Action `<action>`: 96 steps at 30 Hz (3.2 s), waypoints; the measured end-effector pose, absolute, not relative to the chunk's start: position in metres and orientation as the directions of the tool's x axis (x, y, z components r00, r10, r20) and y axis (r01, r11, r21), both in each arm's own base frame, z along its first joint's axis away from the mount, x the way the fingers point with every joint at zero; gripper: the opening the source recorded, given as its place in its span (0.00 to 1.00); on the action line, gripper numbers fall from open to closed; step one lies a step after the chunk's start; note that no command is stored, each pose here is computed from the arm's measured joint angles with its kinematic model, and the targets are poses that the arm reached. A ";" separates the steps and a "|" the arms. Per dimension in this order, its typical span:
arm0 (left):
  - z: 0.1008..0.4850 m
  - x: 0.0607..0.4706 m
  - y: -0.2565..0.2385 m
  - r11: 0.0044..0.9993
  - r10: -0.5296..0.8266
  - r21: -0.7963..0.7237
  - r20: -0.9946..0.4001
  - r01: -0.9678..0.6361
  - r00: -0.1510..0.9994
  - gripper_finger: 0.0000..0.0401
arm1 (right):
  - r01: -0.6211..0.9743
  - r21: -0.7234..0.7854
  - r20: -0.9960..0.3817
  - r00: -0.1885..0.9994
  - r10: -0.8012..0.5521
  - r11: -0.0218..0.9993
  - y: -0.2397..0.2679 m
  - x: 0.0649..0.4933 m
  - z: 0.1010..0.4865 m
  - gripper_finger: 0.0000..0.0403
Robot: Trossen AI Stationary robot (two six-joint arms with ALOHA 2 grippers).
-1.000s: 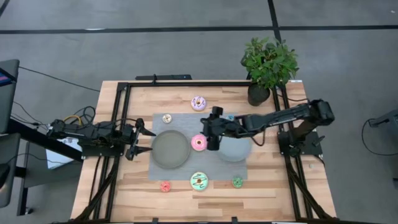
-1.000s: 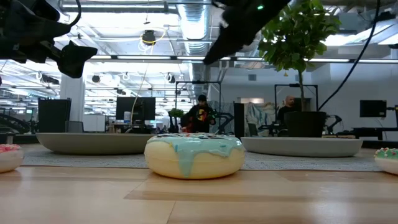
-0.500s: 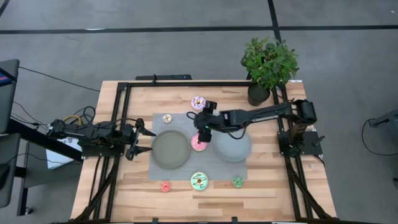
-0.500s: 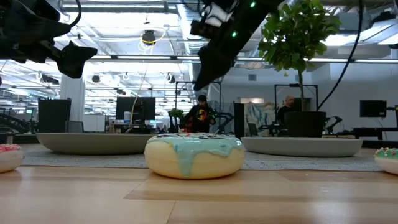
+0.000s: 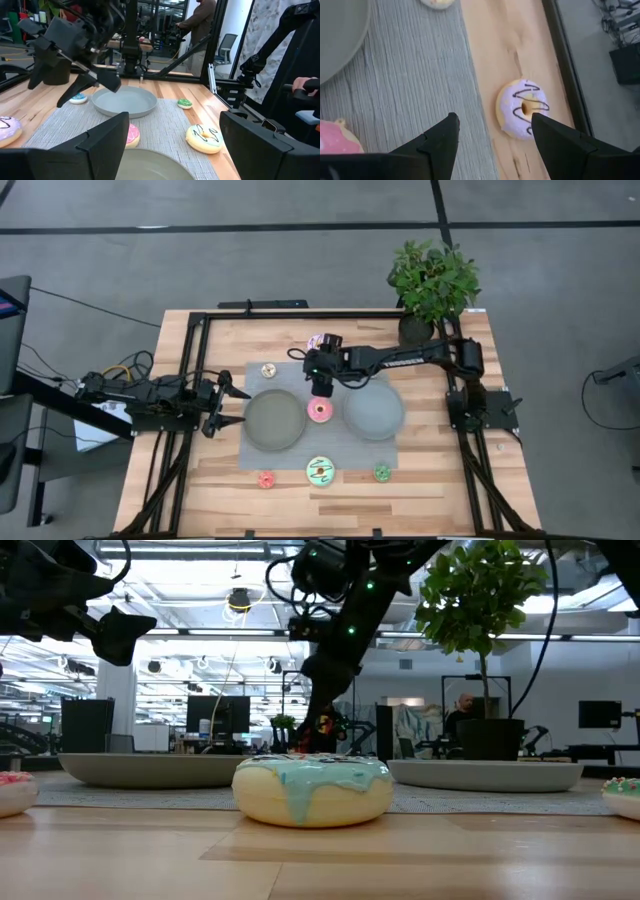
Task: Pick & Place donuts
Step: Put the big purple donut into the blue plate
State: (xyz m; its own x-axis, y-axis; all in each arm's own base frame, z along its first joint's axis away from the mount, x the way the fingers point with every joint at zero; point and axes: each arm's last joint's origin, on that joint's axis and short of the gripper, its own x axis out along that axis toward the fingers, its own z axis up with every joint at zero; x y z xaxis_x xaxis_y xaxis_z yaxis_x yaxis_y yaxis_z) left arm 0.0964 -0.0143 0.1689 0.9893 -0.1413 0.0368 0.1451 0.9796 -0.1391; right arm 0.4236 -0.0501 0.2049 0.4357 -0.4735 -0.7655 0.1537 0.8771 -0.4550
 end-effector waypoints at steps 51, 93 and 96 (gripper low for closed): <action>0.169 0.096 -0.014 0.980 -0.137 -0.139 0.036 0.141 0.990 0.76 | 0.198 -0.395 -0.815 0.375 -0.442 0.897 -0.102 0.440 0.181 0.59; 0.169 0.096 -0.014 0.980 -0.138 -0.139 0.036 0.142 0.990 0.76 | 0.282 -0.345 -0.840 0.332 -0.429 0.895 -0.123 0.439 0.161 0.59; 0.169 0.096 -0.014 0.980 -0.138 -0.139 0.036 0.142 0.990 0.76 | 0.271 -0.351 -0.844 0.322 -0.428 0.896 -0.123 0.441 0.151 0.59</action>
State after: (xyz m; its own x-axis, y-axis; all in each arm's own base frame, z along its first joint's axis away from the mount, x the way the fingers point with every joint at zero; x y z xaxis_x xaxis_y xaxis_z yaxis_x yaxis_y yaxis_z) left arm 0.0965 -0.0142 0.1687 0.9898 -0.1379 0.0360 0.1416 0.9802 -0.1385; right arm 0.4408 -0.1233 0.1512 0.3224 -0.4277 -0.8444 0.2712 0.8964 -0.3505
